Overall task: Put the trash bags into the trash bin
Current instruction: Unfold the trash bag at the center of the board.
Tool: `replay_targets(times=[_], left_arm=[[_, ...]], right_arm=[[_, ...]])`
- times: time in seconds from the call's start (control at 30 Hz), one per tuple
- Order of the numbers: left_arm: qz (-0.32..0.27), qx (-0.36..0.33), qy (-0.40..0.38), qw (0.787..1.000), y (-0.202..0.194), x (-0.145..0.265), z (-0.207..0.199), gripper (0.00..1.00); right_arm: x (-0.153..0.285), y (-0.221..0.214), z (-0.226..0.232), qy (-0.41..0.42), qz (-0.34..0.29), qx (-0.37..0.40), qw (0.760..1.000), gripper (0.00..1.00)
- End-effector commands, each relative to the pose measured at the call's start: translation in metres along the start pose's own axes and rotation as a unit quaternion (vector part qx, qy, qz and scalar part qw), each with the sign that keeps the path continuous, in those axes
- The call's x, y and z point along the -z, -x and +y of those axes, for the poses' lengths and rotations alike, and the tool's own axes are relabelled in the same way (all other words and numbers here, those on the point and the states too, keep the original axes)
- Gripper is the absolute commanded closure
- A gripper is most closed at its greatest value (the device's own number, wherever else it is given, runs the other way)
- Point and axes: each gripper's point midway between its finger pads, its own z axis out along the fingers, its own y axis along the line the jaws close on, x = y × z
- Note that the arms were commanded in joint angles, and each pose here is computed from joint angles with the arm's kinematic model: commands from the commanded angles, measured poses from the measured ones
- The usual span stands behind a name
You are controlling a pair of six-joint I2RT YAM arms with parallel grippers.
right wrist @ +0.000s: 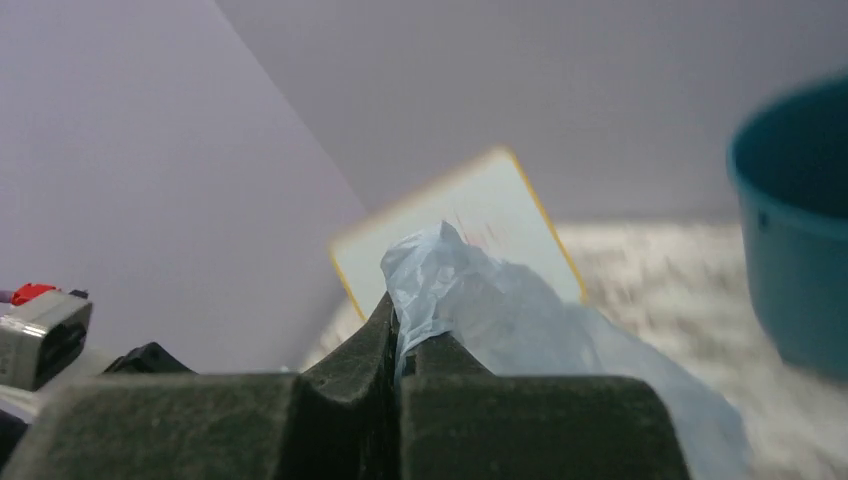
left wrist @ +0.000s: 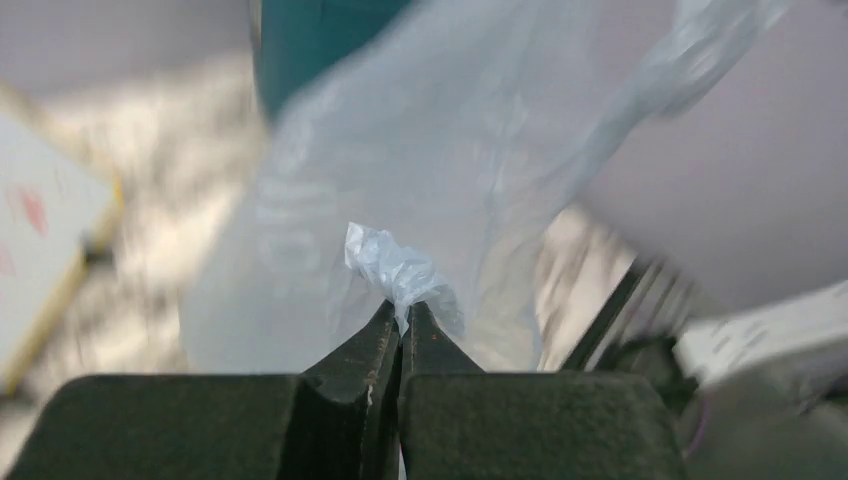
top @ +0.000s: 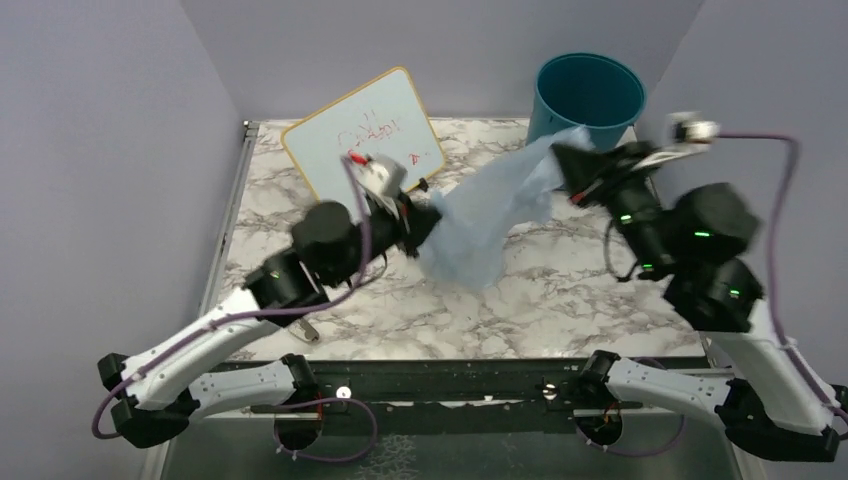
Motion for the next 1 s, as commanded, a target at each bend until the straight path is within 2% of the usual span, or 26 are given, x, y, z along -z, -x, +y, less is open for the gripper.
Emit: replay_targets(times=[0.0,0.07,0.1,0.13,0.2,0.27,0.3,0.37,0.4,0.43,0.47,0.57,0.67,0.77,0.83,0.87,0.9,0.97], left_arm=[[-0.258,-0.101,-0.074,0.958,0.228,0.096,-0.064,0.97],[-0.290,-0.094,-0.089,0.948,0.219,0.109,-0.062,0.93],[-0.287,-0.084,-0.086,0.950,0.196,0.105,-0.053,0.92],[-0.272,-0.064,-0.080,0.957,0.166,0.095,-0.042,0.92],[-0.186,-0.011,-0.067,0.980,0.075,0.062,-0.018,0.92],[-0.054,0.084,-0.062,0.993,-0.049,0.030,0.003,0.94],[0.005,0.127,-0.077,0.989,-0.108,0.024,0.006,0.95],[0.070,0.205,-0.098,0.971,-0.175,0.027,0.006,0.95],[0.079,0.208,-0.098,0.970,-0.184,0.028,0.007,0.95],[0.074,0.193,-0.086,0.975,-0.176,0.027,0.010,0.96],[0.056,0.166,-0.076,0.982,-0.155,0.026,0.011,0.95],[-0.033,0.052,-0.033,0.998,-0.050,0.026,0.010,0.93],[-0.097,-0.041,0.002,0.994,0.069,0.043,-0.004,0.94],[-0.192,-0.071,-0.050,0.978,0.167,0.083,-0.041,0.90],[-0.240,-0.071,-0.082,0.965,0.180,0.101,-0.051,0.86],[-0.243,-0.065,-0.085,0.964,0.167,0.100,-0.047,0.85],[-0.232,-0.053,-0.081,0.968,0.145,0.093,-0.040,0.85],[-0.145,-0.004,-0.057,0.988,0.063,0.063,-0.016,0.86]], right_arm=[[0.055,0.143,0.029,0.080,-0.187,0.028,0.979,0.99],[0.057,0.117,0.016,0.082,-0.194,0.023,0.977,0.99],[0.050,0.086,0.002,0.060,-0.172,0.018,0.983,0.99],[0.036,0.039,-0.016,0.028,-0.124,0.012,0.992,0.99],[0.015,-0.080,-0.055,-0.045,0.016,0.011,0.999,0.99],[0.026,-0.201,-0.101,-0.146,0.165,-0.040,0.975,0.99],[0.036,-0.244,-0.113,-0.173,0.216,-0.069,0.959,0.99],[0.045,-0.286,-0.112,-0.151,0.263,-0.090,0.949,0.99],[0.043,-0.282,-0.110,-0.142,0.254,-0.095,0.952,1.00],[0.037,-0.264,-0.104,-0.126,0.227,-0.089,0.962,1.00],[0.028,-0.228,-0.091,-0.102,0.180,-0.080,0.975,1.00],[0.006,-0.101,-0.047,-0.033,0.039,-0.016,0.999,1.00],[0.007,0.022,-0.007,-0.006,-0.049,0.024,0.998,0.99],[0.030,0.092,0.020,0.053,-0.116,0.025,0.992,0.99],[0.041,0.086,0.024,0.097,-0.149,0.016,0.984,0.99],[0.041,0.067,0.019,0.105,-0.148,0.009,0.983,0.99],[0.035,0.035,0.008,0.094,-0.128,0.002,0.987,0.99],[0.019,-0.059,-0.030,0.023,-0.015,-0.005,1.000,0.99]])
